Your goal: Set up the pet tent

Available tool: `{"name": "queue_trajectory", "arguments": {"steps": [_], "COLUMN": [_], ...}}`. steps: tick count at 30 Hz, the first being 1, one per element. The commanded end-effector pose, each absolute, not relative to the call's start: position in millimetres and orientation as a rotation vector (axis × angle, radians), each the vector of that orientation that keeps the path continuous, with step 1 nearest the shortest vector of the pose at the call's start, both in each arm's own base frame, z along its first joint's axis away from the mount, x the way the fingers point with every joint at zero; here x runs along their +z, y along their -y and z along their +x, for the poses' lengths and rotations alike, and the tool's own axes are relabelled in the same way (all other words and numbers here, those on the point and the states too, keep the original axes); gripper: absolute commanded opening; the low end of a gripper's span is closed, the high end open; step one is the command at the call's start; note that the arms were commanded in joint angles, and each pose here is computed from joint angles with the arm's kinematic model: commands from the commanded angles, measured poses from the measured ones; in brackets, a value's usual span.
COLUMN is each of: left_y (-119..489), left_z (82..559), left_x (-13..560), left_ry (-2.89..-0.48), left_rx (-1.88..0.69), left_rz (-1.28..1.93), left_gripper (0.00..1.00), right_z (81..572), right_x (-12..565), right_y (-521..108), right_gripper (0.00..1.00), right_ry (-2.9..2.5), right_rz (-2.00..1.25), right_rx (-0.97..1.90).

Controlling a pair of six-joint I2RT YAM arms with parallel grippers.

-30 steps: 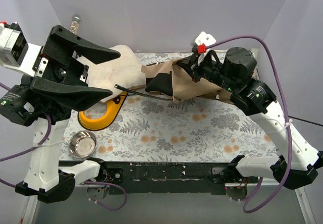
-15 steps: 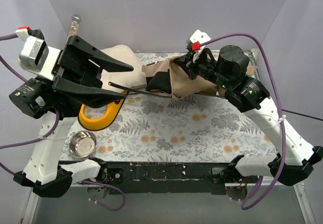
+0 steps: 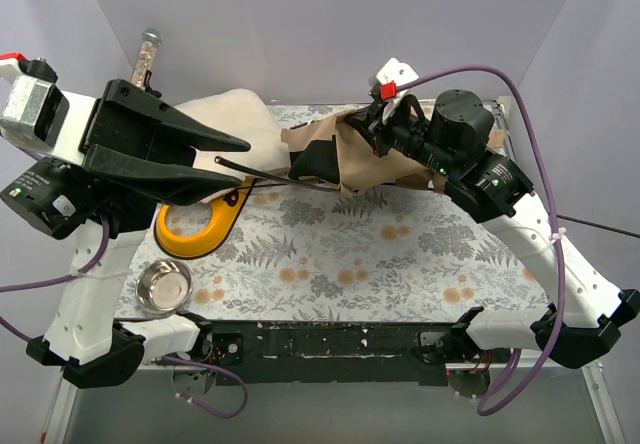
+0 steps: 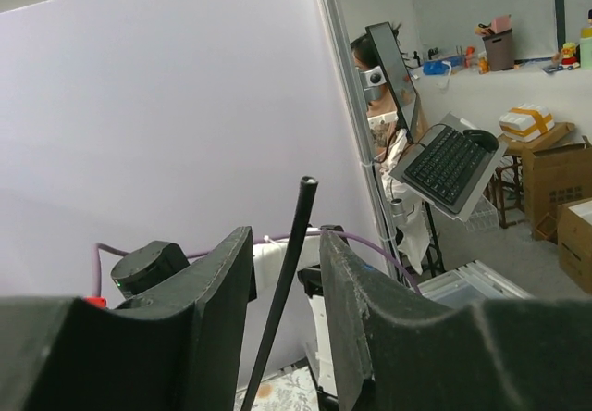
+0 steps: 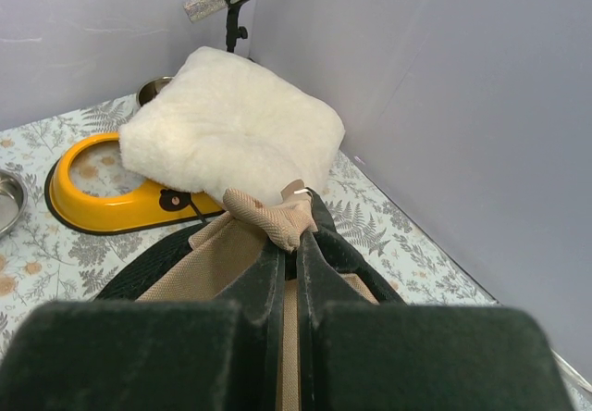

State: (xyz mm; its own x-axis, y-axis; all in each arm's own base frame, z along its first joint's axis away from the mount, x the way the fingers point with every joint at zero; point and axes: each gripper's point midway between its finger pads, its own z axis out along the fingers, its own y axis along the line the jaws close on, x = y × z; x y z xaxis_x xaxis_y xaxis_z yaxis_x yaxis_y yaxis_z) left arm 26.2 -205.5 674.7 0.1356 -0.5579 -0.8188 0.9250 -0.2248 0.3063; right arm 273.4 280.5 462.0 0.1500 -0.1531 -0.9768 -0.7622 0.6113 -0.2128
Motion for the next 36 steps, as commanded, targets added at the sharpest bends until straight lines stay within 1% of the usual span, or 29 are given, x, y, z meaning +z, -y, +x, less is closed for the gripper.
{"name": "queue_trajectory", "arguments": {"steps": [1, 2, 3, 4, 8, 13, 16, 21, 24, 28, 36], "left_y": [202, 203, 204, 205, 218, 239, 249, 260, 264, 266, 271], "left_z": [21, 24, 29, 33, 65, 104, 114, 125, 127, 130, 138], "left_x": [687, 687, 687, 687, 679, 640, 612, 558, 528, 489, 419], "left_ry": [-0.432, -0.443, -0.465, -0.49, -0.688, -0.978, -1.117, -1.372, -1.483, -1.657, -1.811], "left_rx": [-1.466, -1.473, -1.488, -1.507, -1.613, -1.718, -1.755, -1.82, -1.846, -1.895, -1.887], "left_rz": [1.058, 1.051, 1.032, 1.008, 0.886, 0.785, 0.819, 0.858, 0.881, 0.895, 0.844], "left_gripper": [0.32, 0.23, 0.07, 0.0, 0.0, 0.0, 0.0, 0.0, 0.0, 0.0, 0.0], "right_z": [271, 270, 269, 268, 258, 241, 226, 203, 190, 182, 182], "right_x": [498, 499, 500, 500, 513, 521, 519, 507, 498, 493, 488], "right_y": [-274, -274, -275, -275, -280, -287, -291, -290, -286, -276, -282], "right_gripper": [0.01, 0.01, 0.01, 0.01, 0.01, 0.01, 0.01, 0.01, 0.01, 0.01, 0.01], "right_ry": [-1.266, -1.264, -1.261, -1.256, -1.223, -1.186, -1.164, -1.147, -1.147, -1.147, -1.187], "right_rz": [-0.785, -0.783, -0.787, -0.789, -0.804, -0.854, -0.921, -1.064, -1.144, -1.196, -1.151], "right_rx": [0.523, 0.529, 0.534, 0.539, 0.598, 0.683, 0.736, 0.763, 0.764, 0.727, 0.8]}}
